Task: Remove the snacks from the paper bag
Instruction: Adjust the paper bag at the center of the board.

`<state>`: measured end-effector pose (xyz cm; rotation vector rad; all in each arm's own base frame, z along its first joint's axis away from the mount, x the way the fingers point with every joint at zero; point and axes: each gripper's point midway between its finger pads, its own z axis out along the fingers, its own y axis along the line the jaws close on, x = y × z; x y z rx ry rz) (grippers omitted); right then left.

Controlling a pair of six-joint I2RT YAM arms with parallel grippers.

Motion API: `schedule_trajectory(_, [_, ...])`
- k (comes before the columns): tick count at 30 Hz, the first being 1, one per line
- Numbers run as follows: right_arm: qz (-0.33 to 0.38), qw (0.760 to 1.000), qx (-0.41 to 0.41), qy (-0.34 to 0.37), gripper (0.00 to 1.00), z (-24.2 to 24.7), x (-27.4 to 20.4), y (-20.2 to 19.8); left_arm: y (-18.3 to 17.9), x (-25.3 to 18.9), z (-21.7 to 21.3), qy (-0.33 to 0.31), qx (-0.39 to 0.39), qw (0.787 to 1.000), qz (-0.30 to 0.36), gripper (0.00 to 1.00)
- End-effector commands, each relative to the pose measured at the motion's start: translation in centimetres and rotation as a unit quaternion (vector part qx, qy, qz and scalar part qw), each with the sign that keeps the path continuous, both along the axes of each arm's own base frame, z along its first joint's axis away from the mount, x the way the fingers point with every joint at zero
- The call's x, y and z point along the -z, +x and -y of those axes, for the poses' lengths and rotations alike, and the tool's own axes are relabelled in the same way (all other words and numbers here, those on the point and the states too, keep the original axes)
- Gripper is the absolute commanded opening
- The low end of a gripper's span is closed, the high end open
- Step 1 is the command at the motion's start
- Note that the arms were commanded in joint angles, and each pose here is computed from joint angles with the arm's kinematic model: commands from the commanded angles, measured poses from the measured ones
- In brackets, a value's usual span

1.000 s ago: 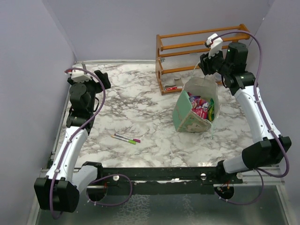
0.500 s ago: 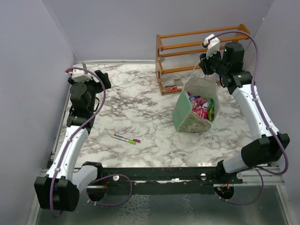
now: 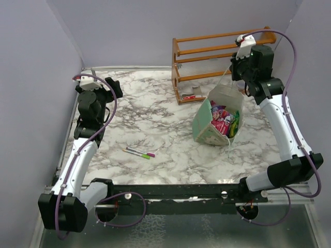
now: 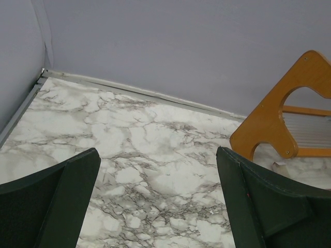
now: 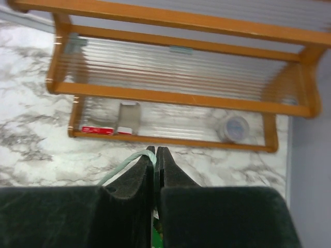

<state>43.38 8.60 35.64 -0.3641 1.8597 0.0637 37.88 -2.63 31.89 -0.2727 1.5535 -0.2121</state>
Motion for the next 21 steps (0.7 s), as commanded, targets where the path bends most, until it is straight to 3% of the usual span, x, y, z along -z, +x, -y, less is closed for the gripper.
schedule_trajectory(1, [0.103, 0.980, 0.170, 0.019, 0.01, 5.9, -8.2, -1.5, 0.1, -0.8, 0.3, -0.005, 0.007, 1.000, 0.012, 0.98])
schedule_trajectory(6, [0.108, 0.967, 0.230, 0.002, 0.01, 8.2, -9.2, -2.5, 0.2, -0.6, 0.3, -0.004, 0.006, 1.000, 0.009, 0.98])
schedule_trajectory(11, [0.097, 0.978, 0.182, 0.029, 0.01, 6.6, -9.7, -4.2, 0.3, -0.4, 0.4, -0.004, 0.008, 1.000, 0.005, 0.98])
schedule_trajectory(17, [0.035, 0.993, 0.031, 0.108, 0.01, 0.5, -7.2, -6.4, 0.9, 0.0, 1.5, -0.008, 0.036, 0.999, -0.016, 0.98])
schedule_trajectory(21, [0.006, 0.982, -0.089, 0.165, 0.01, -4.0, -6.3, -8.7, 1.2, 0.2, 4.9, -0.021, 0.123, 0.992, -0.033, 0.98])
